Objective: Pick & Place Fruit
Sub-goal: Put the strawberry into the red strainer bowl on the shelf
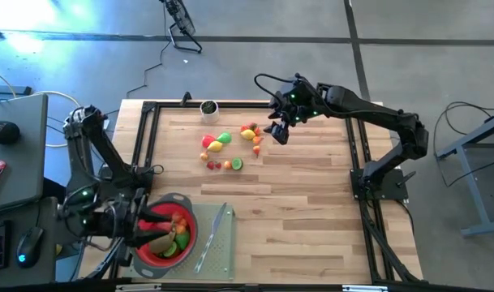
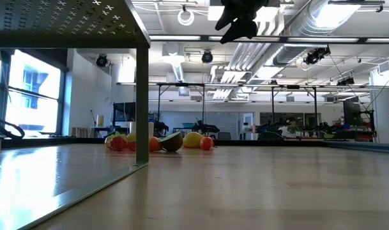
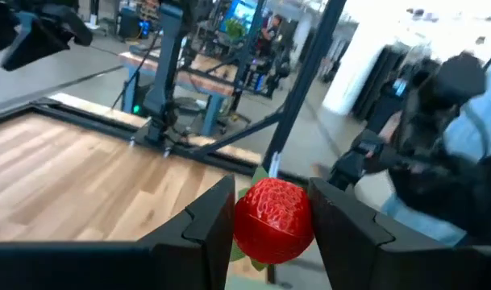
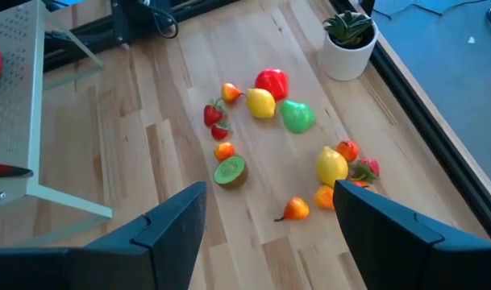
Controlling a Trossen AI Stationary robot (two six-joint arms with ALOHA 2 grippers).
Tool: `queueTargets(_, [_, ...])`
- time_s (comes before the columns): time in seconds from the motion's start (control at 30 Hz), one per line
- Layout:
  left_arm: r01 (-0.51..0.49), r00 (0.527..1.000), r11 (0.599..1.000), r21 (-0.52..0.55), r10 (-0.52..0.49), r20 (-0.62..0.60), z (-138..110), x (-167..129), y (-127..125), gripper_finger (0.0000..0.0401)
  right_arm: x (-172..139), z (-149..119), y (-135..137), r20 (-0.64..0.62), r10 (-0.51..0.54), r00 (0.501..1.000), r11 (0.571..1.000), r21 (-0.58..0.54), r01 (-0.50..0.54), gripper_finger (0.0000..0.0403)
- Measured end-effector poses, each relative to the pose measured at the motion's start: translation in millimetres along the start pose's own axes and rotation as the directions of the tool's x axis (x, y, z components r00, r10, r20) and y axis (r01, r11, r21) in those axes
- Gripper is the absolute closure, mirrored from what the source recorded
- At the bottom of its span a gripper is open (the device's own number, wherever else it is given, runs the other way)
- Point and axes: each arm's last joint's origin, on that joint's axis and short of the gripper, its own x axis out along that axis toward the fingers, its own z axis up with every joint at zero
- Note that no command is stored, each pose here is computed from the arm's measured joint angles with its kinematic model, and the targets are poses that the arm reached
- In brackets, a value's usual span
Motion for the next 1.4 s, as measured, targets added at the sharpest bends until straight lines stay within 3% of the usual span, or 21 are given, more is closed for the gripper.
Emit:
queueTargets(0.53, [-0.105,0.974,0.989,-0.1,0.082,-0.21,-27,-2,20,0.0258,0,0,0,0.0,0.0,1.0,1.0,0.0,0.0,0.014])
queueTargets(0.93, [-0.125,0.929,0.977,-0.171,0.055,-0.365,-35,-5,26,0.0258,0,0,0,0.0,0.0,1.0,1.0,0.0,0.0,0.014])
queueTargets(1.27, [-0.171,0.914,0.979,-0.113,0.115,-0.389,-36,2,35,0.0255,0,0,0,0.0,0.0,1.0,1.0,0.0,0.0,0.014])
queueTargets(1.4, [-0.202,0.887,0.973,-0.109,0.134,-0.442,-36,10,40,0.0224,0,0,0,0.0,0.0,1.0,1.0,0.0,0.0,0.014])
